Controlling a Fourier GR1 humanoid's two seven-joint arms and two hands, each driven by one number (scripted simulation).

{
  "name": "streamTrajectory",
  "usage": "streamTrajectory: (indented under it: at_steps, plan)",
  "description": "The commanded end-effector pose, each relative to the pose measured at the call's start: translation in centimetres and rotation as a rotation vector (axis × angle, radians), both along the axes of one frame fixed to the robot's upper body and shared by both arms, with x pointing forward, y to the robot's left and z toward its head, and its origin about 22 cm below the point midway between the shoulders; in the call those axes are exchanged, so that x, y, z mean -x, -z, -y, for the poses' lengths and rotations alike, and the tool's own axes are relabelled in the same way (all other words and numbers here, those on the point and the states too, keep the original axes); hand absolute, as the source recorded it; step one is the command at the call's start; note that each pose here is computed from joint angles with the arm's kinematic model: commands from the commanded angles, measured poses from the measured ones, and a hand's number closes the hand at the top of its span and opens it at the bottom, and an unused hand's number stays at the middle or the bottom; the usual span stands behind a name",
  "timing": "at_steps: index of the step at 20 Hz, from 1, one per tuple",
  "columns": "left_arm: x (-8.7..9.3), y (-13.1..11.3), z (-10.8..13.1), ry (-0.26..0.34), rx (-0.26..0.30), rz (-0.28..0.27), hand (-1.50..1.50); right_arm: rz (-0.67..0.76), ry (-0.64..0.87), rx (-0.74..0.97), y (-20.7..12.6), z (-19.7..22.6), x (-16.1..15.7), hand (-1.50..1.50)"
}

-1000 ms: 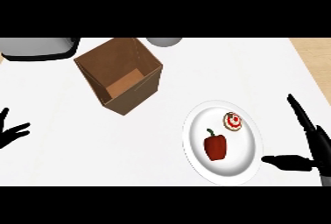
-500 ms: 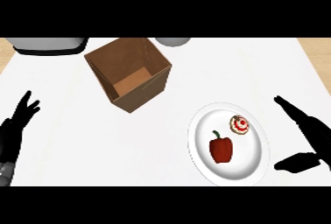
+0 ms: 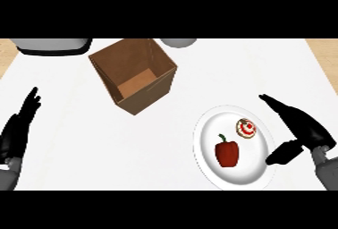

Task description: Pick the cupcake from the plate and place it in the cardboard box

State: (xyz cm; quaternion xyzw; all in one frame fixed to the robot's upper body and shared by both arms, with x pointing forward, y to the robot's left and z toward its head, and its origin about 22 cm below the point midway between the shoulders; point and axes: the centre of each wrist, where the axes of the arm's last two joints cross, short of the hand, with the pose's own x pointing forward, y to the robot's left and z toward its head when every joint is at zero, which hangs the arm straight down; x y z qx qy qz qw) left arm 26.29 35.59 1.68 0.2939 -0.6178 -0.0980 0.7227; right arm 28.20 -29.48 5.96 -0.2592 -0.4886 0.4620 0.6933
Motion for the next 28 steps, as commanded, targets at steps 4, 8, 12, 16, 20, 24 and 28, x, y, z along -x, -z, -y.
streamTrajectory:
  at_steps: [4,8,12,16,20,24,28]
  plan:
    - [0.6,-0.4,0.8,0.01,0.016,0.014,0.0,-0.027,0.004,0.015,1.7,-0.2,-1.3,-1.5]
    - [0.4,-0.3,-0.6,-0.006,0.001,0.003,0.0,-0.031,-0.012,0.035,3.0,0.1,-0.1,-1.5]
    - [-0.4,-0.5,-0.1,-0.009,-0.005,0.005,0.0,0.0,-0.036,-0.034,0.6,-1.4,-0.8,-1.5]
    - [0.7,0.4,0.3,-0.013,0.0,-0.006,0.0,0.009,-0.098,-0.07,2.2,-2.5,-1.1,-1.5]
    - [-0.3,-1.7,0.8,-0.016,-0.009,0.002,0.0,0.009,-0.106,-0.052,0.8,-4.1,-0.3,-1.5]
    - [-0.1,0.2,-0.6,-0.005,0.023,-0.008,0.0,0.0,-0.103,-0.039,-0.2,-3.6,0.2,-1.5]
    - [-1.0,-2.3,-0.6,0.0,-0.017,-0.008,0.0,-0.095,-0.08,0.052,1.0,-5.5,-1.4,-1.5]
